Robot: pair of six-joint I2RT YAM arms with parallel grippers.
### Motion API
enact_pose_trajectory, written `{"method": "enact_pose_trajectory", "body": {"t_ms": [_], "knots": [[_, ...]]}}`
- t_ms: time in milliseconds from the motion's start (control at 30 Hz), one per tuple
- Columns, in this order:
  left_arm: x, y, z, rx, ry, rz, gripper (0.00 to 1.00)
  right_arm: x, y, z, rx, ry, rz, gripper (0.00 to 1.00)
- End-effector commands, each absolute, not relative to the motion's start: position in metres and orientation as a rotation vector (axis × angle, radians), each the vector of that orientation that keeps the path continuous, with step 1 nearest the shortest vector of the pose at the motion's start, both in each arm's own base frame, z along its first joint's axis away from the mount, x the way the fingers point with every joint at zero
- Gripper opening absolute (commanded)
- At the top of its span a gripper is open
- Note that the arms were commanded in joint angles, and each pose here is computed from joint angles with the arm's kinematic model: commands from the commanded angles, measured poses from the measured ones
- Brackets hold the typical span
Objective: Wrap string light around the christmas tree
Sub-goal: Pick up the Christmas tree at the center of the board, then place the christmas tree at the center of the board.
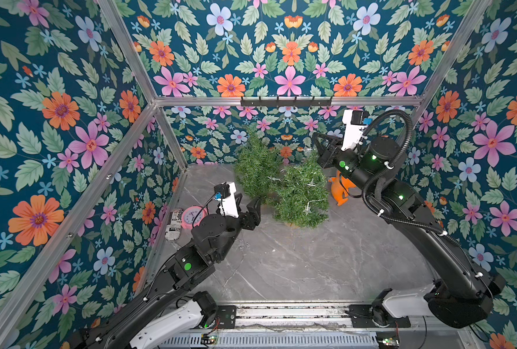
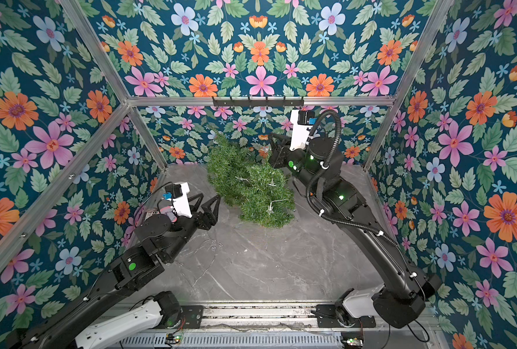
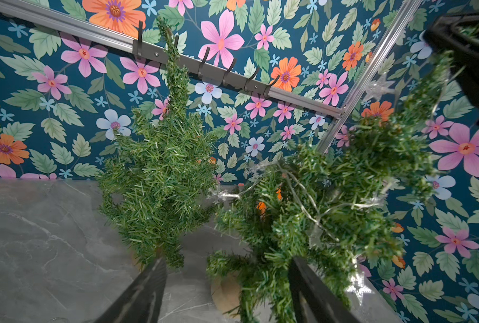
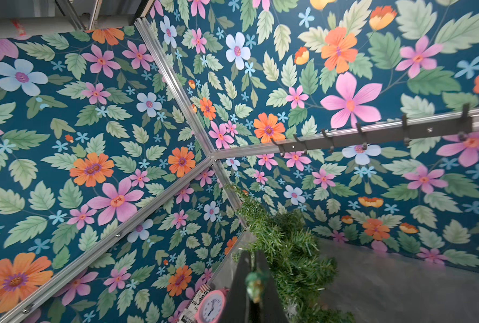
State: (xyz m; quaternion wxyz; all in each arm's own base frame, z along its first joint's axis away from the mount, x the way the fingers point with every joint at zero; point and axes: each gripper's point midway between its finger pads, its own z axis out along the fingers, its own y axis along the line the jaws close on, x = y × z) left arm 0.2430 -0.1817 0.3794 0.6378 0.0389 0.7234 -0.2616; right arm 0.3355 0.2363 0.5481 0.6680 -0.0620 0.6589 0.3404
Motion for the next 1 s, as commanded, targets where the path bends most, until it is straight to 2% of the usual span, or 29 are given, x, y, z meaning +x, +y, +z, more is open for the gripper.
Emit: {"method": "enact_pose_trajectory", "body": {"t_ms": [0, 500, 967], "knots": [[0.244, -0.18, 0.384, 0.074, 1.635, -0.594, 0.72, 0.33, 0.207, 0.582, -0.093, 1.351, 0.639, 0.0], [0.248, -0.185, 0.381, 0.086, 1.644, -0.589, 0.72, 0.354, 0.06, 0.554, 0.248, 1.355, 0.413, 0.0], [0.248, -0.184, 0.376, 0.085, 1.654, -0.577, 0.72, 0.382, -0.023, 0.528, 0.448, 1.345, 0.277, 0.0]]}}
